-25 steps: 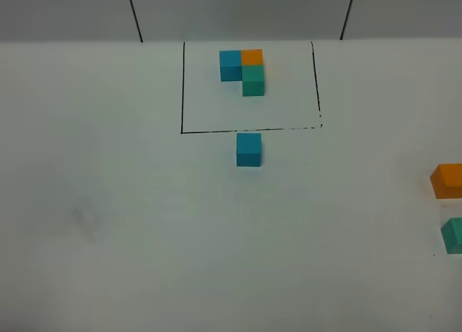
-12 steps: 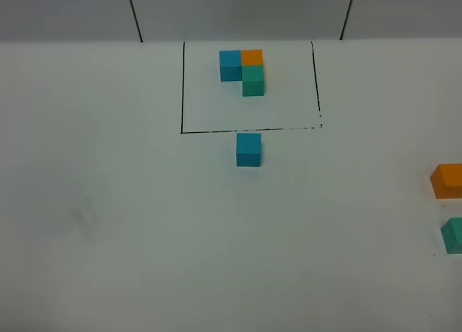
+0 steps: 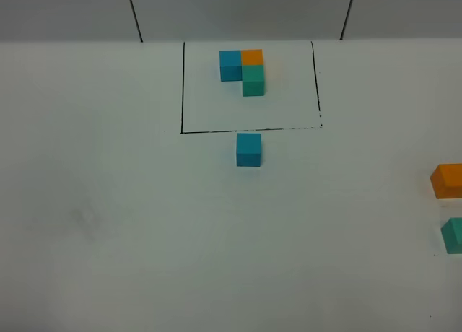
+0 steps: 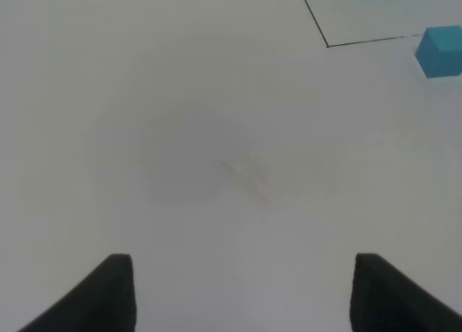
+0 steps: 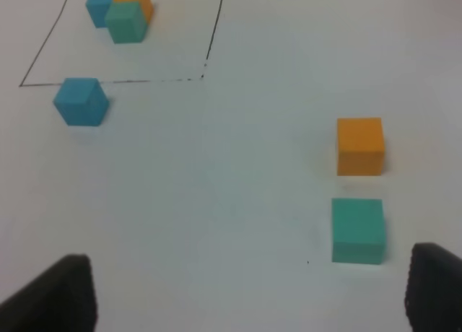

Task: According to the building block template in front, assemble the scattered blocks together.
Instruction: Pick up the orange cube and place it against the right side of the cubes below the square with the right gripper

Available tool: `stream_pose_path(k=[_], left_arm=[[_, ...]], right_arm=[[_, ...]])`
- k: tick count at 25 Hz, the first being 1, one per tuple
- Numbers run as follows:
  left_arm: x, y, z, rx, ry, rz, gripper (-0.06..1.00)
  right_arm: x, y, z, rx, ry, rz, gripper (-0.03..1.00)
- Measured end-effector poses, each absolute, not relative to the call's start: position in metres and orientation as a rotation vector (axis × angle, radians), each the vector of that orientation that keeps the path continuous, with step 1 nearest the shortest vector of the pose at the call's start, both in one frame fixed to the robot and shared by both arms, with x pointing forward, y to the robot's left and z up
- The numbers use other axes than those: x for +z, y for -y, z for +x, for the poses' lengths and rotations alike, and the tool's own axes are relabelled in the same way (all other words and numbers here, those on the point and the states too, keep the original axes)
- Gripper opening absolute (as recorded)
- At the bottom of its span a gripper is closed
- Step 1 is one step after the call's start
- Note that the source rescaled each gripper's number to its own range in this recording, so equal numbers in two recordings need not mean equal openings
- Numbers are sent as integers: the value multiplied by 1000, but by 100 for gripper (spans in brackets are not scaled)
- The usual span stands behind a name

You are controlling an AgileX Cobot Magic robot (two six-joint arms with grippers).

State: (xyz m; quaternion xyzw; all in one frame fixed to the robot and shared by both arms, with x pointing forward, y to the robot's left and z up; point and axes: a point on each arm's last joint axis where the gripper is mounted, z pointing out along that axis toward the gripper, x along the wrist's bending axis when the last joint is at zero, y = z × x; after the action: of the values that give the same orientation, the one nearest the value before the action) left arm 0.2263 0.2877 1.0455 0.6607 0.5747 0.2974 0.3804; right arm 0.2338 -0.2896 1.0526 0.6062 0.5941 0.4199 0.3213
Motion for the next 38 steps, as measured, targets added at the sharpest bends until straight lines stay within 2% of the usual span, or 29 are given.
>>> stream_pose_path(k=[28,33,38], left_arm=[[1045,-288,226,751,-1490,1665,37],[1045,-288,226,751,-1490,1665,37],[1045,-288,226,751,-1490,1665,37]], right_arm=[[1053,290,235,1100,-1563,1606,74],[1057,293,255,1026,-1549,1801,74],[1069,294,299,849,-1643,1949,74]])
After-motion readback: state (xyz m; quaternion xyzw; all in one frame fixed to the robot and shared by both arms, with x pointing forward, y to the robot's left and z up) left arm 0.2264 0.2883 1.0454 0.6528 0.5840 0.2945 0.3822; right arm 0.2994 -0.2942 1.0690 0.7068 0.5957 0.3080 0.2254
